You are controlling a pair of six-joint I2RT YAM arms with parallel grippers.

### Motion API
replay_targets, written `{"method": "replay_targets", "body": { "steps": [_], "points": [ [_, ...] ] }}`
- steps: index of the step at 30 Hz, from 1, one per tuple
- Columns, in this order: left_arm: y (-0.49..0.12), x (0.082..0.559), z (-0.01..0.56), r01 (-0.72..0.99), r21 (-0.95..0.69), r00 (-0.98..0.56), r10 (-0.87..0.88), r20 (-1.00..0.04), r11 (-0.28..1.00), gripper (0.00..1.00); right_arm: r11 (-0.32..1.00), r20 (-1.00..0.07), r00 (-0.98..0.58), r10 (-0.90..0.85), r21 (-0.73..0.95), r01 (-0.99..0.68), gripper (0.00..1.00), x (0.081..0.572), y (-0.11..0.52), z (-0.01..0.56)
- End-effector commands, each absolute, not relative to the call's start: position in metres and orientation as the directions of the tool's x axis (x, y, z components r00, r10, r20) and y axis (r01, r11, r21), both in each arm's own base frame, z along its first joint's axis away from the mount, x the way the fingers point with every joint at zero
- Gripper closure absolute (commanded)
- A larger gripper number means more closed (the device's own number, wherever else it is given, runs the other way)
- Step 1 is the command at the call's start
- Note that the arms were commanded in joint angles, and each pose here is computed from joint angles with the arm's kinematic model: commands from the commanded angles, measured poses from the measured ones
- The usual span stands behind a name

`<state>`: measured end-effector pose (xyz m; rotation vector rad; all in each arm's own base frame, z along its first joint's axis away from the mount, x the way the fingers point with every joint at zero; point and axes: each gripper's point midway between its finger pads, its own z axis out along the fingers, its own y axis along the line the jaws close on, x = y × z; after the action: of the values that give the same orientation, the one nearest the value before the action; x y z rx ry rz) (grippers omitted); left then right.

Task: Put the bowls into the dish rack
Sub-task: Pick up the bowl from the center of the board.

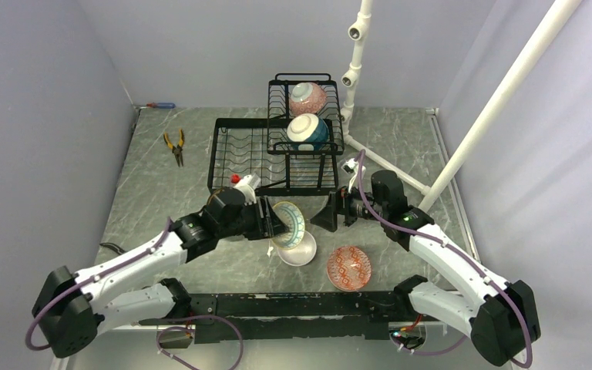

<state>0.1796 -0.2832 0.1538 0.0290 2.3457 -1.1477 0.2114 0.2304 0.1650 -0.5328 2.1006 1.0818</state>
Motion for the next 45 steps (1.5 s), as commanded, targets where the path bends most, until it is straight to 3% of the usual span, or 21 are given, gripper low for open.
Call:
{"method": "replay_targets", "body": {
  "steps": [1,11,26,32,38,42,45],
  "points": [
    [-0.250,0.197,0.183,0.239,-0.631,-0.770,-0.252,-0.586,0.738,0.97,0.555,-0.798,-0.602,-0.007,0.498,-0.666,0.05,0.220,0.232,0.190],
    [-0.172,0.210,0.203,0.139,-0.301,-0.670,-0.134,-0.730,0.943,0.97,0.561,-0.798,-0.603,0.002,0.500,-0.660,0.00,0.220,0.231,0.189],
    [-0.130,0.263,0.253,0.060,0.044,-0.428,0.065,-0.901,0.997,0.97,0.560,-0.795,-0.606,0.000,0.503,-0.659,0.00,0.219,0.231,0.187],
    [-0.152,0.268,0.259,0.139,0.021,-0.445,0.081,-0.892,0.990,0.97,0.521,-0.799,-0.600,0.045,0.531,-0.668,0.00,0.219,0.238,0.203],
    [-0.207,0.256,0.252,0.331,-0.191,-0.497,-0.001,-0.868,0.924,0.98,0.440,-0.778,-0.622,0.092,0.592,-0.675,0.00,0.222,0.254,0.222],
    [-0.230,0.251,0.244,0.340,-0.295,-0.546,-0.068,-0.835,0.893,0.97,0.419,-0.752,-0.656,0.066,0.618,-0.666,0.00,0.217,0.264,0.214],
    [-0.252,0.245,0.236,0.357,-0.278,-0.539,-0.046,-0.841,0.892,0.97,0.402,-0.725,-0.687,0.041,0.642,-0.653,0.01,0.211,0.274,0.205]
  ]
}}
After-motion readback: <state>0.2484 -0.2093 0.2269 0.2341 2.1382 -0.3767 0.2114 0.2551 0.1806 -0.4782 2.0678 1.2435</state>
